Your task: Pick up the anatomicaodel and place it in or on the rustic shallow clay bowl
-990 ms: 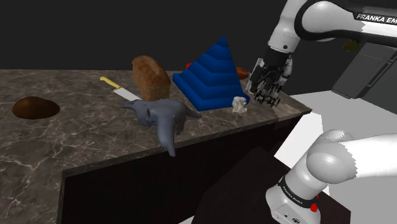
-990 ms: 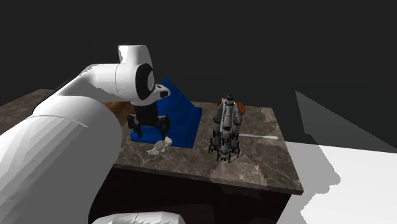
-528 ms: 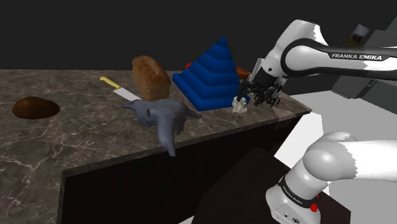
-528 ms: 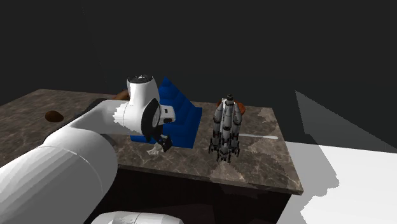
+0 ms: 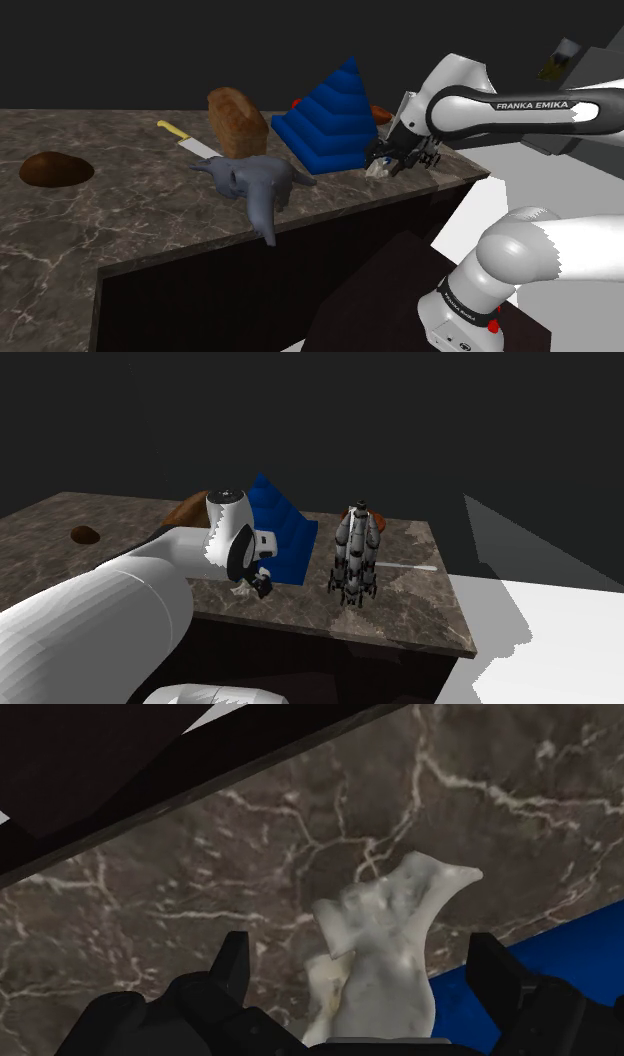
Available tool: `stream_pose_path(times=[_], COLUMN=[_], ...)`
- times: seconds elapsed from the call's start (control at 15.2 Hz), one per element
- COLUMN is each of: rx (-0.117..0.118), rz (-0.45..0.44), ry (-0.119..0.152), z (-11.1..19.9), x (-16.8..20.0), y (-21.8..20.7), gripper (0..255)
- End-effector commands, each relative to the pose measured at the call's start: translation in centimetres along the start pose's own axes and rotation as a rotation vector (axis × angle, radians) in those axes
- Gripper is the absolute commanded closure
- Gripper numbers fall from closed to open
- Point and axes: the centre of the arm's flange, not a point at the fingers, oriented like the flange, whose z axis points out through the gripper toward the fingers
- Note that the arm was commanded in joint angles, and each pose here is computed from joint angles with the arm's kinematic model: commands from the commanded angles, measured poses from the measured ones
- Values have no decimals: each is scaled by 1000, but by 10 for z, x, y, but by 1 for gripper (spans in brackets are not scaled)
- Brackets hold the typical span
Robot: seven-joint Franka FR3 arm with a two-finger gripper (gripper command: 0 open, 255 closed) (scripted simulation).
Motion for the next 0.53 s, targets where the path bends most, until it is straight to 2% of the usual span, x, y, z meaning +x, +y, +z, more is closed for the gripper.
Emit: stream_pose_path(times=[0.0,0.4,0.46], rx=[0,0,0], rz=[0,0,0], ry=[1,1,1], z=[3,2,2], x=[0,0,0], y=[0,0,0], gripper=[0,0,255])
